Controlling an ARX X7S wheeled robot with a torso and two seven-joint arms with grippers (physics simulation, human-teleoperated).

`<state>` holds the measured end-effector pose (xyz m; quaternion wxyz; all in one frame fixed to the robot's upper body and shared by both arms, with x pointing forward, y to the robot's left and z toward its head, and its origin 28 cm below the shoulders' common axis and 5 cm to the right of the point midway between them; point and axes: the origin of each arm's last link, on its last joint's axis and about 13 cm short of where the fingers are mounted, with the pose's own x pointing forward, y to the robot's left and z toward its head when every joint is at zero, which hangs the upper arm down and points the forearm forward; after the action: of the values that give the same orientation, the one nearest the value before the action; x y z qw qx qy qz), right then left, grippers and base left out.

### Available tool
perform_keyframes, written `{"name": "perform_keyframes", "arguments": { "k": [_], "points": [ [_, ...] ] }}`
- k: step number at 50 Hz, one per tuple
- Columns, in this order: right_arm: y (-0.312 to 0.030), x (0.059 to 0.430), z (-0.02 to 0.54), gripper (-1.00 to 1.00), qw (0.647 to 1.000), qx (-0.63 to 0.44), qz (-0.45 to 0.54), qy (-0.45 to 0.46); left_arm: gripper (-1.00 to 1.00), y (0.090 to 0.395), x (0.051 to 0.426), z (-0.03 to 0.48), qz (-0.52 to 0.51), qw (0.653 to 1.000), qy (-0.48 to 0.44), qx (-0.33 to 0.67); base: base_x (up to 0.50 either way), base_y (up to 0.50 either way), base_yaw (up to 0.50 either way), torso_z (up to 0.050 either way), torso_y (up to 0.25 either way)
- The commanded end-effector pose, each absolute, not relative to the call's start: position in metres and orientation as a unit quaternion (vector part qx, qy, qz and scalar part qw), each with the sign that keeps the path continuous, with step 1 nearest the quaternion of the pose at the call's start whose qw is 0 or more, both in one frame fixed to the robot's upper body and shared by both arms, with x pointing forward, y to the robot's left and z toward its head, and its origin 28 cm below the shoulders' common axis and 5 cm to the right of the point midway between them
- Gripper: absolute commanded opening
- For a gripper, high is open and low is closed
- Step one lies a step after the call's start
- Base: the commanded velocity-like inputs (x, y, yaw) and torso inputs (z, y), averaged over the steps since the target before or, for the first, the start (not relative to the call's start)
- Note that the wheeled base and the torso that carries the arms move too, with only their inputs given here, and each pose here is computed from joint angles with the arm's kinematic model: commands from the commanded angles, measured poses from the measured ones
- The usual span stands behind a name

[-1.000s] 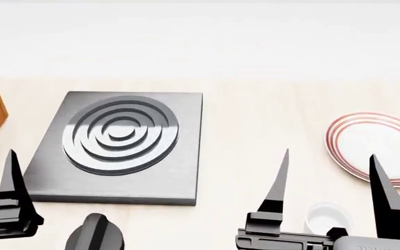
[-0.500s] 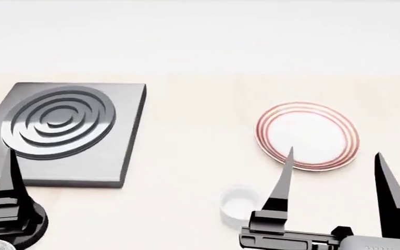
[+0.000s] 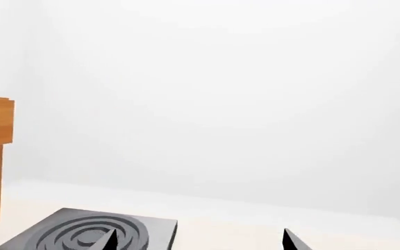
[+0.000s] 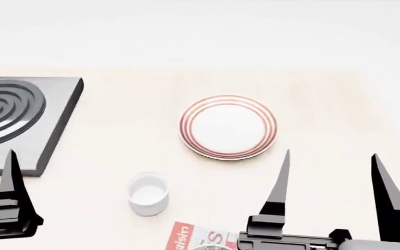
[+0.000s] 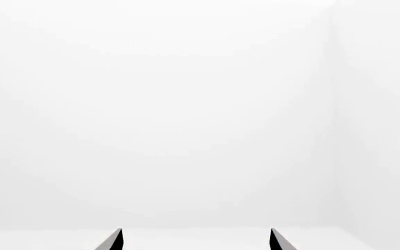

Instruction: Pick the akita bowl on the cookies box and place it on the plate.

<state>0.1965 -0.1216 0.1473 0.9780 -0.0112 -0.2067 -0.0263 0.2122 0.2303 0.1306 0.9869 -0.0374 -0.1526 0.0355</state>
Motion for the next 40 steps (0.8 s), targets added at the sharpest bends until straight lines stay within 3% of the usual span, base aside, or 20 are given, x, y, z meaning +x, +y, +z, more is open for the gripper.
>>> {"name": "perform_keyframes", "arguments": {
  "k": [1,11,26,40],
  "points": [
    [-0.1204,0.1941,0.146,1.0,0.978,-0.013,-0.008,-0.207,1.0,0.2303,0.212,0.1306,0.035,0.987,-0.152,-0.037,0.0,-0.5,0.0,0.0,0.0],
    [-0.1215,0.1963,0.1457,1.0,0.981,-0.001,-0.009,-0.192,1.0,0.2303,0.212,0.1308,0.035,0.987,-0.153,-0.038,0.0,-0.46,0.0,0.0,0.0],
    [-0.1209,0.1948,0.1445,1.0,0.979,0.002,-0.015,-0.203,1.0,0.2302,0.2122,0.1306,0.036,0.987,-0.152,-0.037,0.0,0.0,0.0,0.0,0.0],
    [-0.1209,0.1928,0.1465,1.0,0.977,-0.003,-0.015,-0.215,1.0,0.2322,0.2113,0.1311,0.025,0.985,-0.162,-0.055,0.48,0.0,0.0,0.005,0.0]
  ]
}}
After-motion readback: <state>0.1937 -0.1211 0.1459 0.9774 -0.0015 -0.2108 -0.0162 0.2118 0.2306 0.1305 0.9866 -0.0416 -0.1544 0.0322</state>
